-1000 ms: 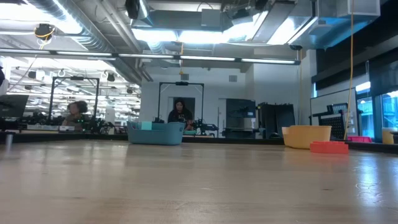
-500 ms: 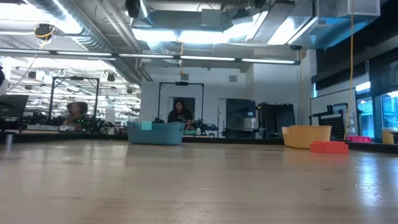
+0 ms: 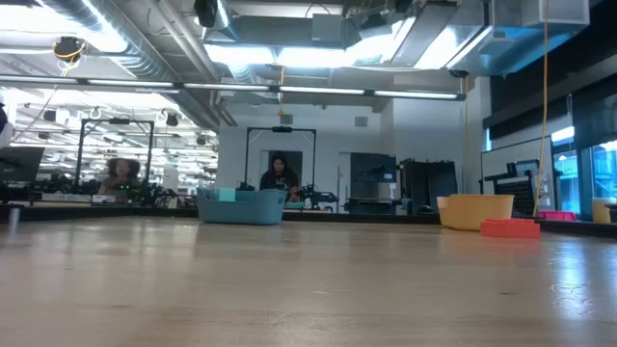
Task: Sort & place blocks by color
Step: Put the left orange game piece into the orange bin
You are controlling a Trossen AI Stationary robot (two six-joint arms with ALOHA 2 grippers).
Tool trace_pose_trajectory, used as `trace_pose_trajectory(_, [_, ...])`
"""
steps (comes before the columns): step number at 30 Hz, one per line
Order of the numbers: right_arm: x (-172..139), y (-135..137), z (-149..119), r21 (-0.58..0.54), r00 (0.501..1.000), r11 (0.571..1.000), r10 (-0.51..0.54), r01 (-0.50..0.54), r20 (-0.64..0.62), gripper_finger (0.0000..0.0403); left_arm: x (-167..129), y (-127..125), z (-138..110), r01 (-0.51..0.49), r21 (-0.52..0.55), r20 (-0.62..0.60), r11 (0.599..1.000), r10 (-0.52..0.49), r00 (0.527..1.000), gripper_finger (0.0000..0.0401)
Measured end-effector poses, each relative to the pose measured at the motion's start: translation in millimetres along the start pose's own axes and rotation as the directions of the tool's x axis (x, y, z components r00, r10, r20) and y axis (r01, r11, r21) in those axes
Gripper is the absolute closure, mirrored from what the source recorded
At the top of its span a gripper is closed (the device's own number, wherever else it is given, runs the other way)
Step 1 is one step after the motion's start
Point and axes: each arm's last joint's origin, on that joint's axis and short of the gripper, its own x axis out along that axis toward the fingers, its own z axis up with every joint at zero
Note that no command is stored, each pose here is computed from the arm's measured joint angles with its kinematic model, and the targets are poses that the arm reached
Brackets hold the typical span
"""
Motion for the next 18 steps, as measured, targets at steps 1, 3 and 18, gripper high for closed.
trace_pose_trajectory(1, [0, 0, 0, -0.001, 1.0, 1.0, 0.0, 0.0, 0.0, 0.0228, 0, 0, 0, 0.0, 0.007, 0.0, 1.0, 0.0, 1.0, 0.0267])
trace_pose_trajectory(3, [0, 0, 0, -0.001, 1.0, 1.0, 0.0, 0.0, 0.0, 0.0228, 0, 0, 0, 0.0, 0.014, 0.0, 1.0, 0.0, 1.0, 0.0267])
trace_pose_trajectory(18, [0, 0, 0, 0.001, 1.0, 1.0, 0.001, -0.001, 0.0, 0.0228, -2, -17, -13, 0.168, -0.139, -0.136, 0.976, -0.187, 0.973, 0.0267])
